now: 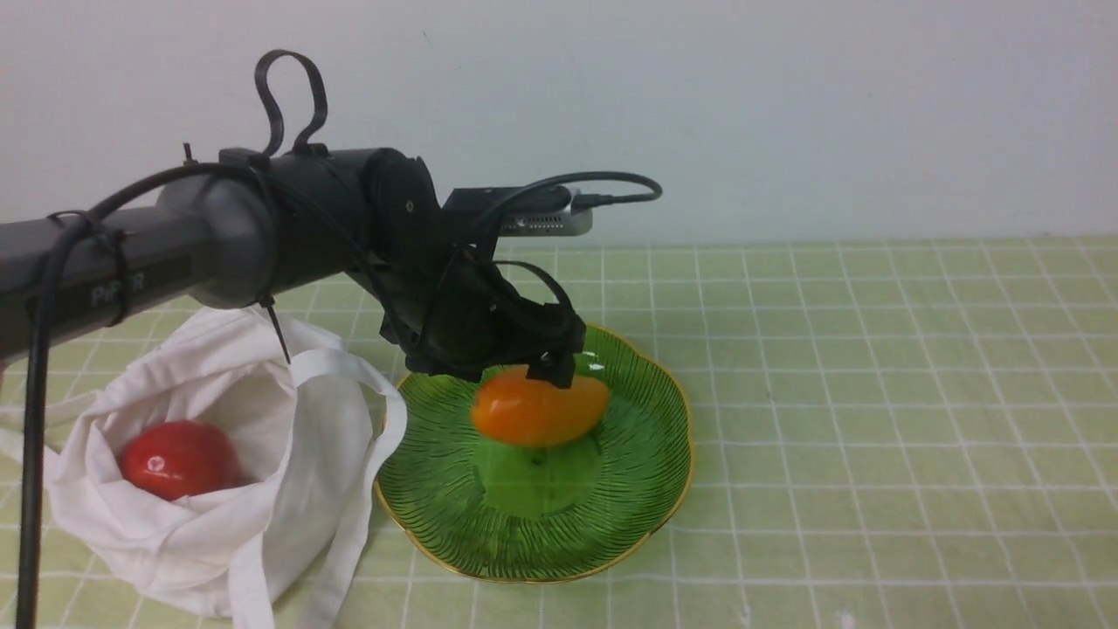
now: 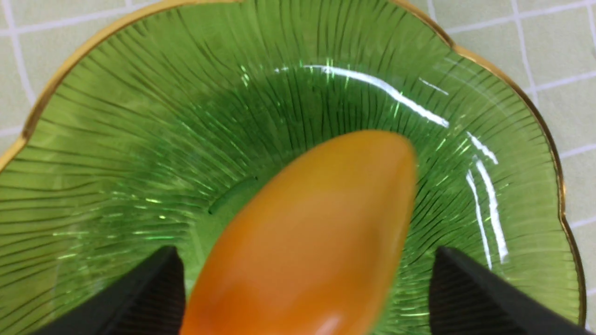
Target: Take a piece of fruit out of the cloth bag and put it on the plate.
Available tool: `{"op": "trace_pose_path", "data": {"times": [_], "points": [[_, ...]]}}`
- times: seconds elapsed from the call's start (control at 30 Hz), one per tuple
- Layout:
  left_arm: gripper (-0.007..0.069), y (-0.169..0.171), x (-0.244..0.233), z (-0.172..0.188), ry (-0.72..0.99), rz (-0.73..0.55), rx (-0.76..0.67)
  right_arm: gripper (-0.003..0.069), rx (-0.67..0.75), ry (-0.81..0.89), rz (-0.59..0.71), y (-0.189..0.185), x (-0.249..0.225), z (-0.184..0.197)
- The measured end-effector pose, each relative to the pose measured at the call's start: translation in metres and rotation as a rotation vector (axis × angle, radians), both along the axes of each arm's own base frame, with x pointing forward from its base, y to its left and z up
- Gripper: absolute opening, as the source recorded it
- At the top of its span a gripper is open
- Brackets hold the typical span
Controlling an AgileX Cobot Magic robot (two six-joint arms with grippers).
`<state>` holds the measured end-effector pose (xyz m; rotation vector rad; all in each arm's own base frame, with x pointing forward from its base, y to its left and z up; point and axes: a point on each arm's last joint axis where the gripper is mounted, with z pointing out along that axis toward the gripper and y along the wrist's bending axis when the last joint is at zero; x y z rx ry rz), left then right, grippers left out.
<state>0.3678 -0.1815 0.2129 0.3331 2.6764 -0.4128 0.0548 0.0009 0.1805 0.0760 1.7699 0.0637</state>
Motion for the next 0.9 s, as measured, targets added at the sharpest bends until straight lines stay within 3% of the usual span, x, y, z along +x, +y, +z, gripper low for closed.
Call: {"op": "trace_pose_path", "data": {"times": [0.17,0.4,0.53,0.63,0.77,0.9], "points": [[0.0683,-0.001,0.002,0.006,-0.008,-0.009,0.002,-0.0015,0.000,0.000,0.000,0.000,0.000,0.000],[0.0653,-0.002,0.005,0.047,0.025,-0.072,0.052,-0.0015,0.000,0.000,0.000,0.000,0.000,0.000],[0.0505,0.005,0.001,0.091,0.021,-0.126,0.140,-0.0015,0.000,0.000,0.000,0.000,0.000,0.000],[0.0293,0.013,-0.002,0.130,-0.053,-0.126,0.193,-0.0015,0.000,0.000,0.000,0.000,0.000,0.000],[0.0081,0.021,-0.016,0.157,-0.113,-0.138,0.197,-0.0015,0.000,0.000,0.000,0.000,0.000,0.000],[0.0002,0.033,-0.043,0.180,-0.159,-0.142,0.186,-0.0015,0.000,0.000,0.000,0.000,0.000,0.000]]}}
